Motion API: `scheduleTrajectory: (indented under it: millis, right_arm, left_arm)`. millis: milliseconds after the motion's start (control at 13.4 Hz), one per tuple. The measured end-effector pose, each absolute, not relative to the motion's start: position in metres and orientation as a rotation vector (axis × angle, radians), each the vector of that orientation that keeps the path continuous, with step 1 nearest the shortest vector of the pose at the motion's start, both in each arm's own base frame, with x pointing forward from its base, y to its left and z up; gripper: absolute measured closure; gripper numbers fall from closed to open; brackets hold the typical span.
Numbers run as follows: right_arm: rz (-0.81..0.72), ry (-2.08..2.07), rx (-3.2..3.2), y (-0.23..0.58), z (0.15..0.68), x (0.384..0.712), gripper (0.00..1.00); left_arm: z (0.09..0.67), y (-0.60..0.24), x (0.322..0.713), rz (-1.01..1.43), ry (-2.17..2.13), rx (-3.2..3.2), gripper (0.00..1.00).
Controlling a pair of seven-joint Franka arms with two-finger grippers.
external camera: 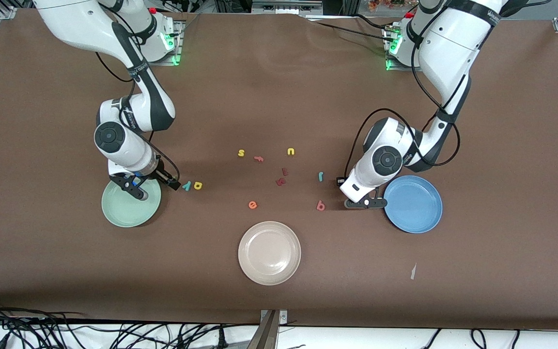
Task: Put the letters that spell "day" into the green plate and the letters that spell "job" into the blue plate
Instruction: 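Drop the o onto the blue plate while the right gripper grasps the letter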
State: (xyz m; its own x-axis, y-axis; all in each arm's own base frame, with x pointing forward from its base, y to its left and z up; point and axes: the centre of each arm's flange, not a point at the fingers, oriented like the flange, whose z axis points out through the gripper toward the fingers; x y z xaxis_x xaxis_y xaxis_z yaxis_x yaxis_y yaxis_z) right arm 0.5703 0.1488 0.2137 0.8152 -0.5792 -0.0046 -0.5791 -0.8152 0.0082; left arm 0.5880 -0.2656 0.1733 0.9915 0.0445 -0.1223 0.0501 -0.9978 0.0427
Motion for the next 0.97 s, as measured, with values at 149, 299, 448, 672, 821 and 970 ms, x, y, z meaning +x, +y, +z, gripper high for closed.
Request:
scheduleTrajectory:
  millis: [149,299,448,672,821,970]
  right_arm:
    - [-0.014,-0.97,2.98,0.147,0.207,0.565,0.01]
    - [-0.011,-0.976,2.978,0.145,0.201,0.56,0.03]
    - [-0.008,-0.982,2.977,0.144,0.196,0.557,0.04]
    - [0.008,-0.987,2.98,0.143,0.188,0.555,0.04]
    - [0.025,-0.99,2.985,0.143,0.179,0.555,0.07]
    - [0.03,-0.991,2.985,0.142,0.171,0.554,0.11]
  left_arm:
    - [0.174,-0.266,0.588,-0.183,0.073,3.088,0.72]
    - [0.174,-0.266,0.589,-0.179,0.074,3.087,0.72]
    - [0.18,-0.263,0.592,-0.173,0.061,3.09,0.72]
    - [0.222,-0.233,0.619,-0.233,-0.066,3.117,0.72]
    - [0.251,-0.196,0.64,-0.234,-0.185,3.117,0.72]
    - [0.256,-0.155,0.653,-0.216,-0.305,3.152,0.72]
